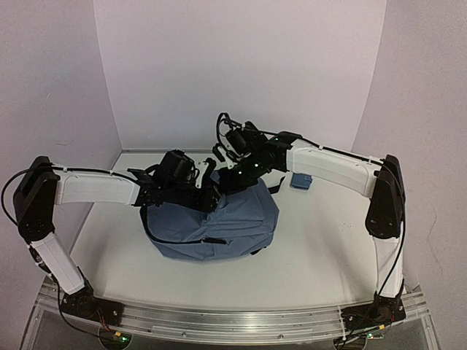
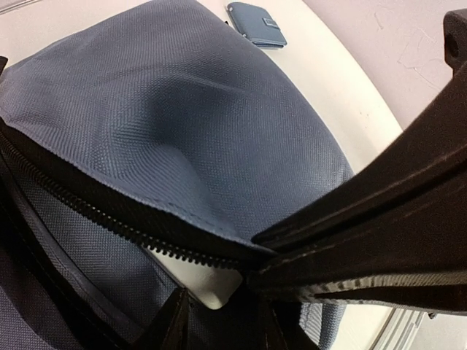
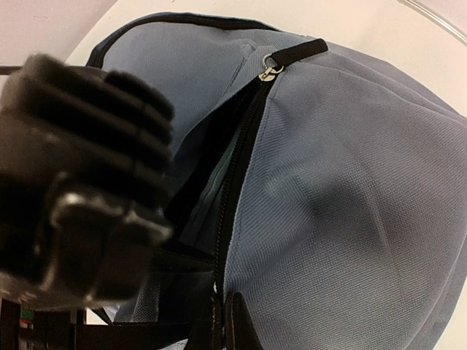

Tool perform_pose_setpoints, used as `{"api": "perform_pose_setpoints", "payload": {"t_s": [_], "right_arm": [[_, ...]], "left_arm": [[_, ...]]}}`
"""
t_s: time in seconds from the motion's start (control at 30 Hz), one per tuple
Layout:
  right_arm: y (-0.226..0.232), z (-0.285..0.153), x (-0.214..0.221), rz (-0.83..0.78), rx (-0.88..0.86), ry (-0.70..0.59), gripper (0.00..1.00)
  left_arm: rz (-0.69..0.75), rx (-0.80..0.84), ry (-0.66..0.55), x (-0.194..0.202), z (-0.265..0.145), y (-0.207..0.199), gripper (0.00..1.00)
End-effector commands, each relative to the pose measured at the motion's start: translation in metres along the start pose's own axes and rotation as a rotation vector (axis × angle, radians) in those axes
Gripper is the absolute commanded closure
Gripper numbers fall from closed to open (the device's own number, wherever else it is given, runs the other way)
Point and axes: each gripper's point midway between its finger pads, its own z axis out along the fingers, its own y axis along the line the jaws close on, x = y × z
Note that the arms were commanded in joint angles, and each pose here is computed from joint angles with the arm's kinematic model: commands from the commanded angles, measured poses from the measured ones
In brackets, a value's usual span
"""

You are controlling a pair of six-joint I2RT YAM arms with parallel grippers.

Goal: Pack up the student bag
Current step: Place the stationery in the student bag.

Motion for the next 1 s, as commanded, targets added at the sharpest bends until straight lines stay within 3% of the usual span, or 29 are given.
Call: {"api": "perform_pose_setpoints", "payload": {"t_s": [0.0,0.4,0.63,0.97], "right_arm": [[0.002,-0.015,-0.014,0.016,-0.017,-0.039,1.0],[-0.001,-0.016,-0.012,0.024,-0.02,-0.034,1.0],[0.002,-0.015,-0.015,0.041,-0.043,-0.035,1.0],[0.004,-0.009,-0.012,0.068,-0.068,-0.015,1.0]], "left_arm": [[0.007,0.047,-0.095,-0.016,-0.011,-0.012,0.63],[0.007,-0.051,-0.197,-0.02,-0.05,0.009,0.69],[0.001,-0.161,-0.141,-0.025,-0.028,0.027,0.9],[0.006,-0.106,-0.159,-0.029,0.007,0.024,0.92]]}}
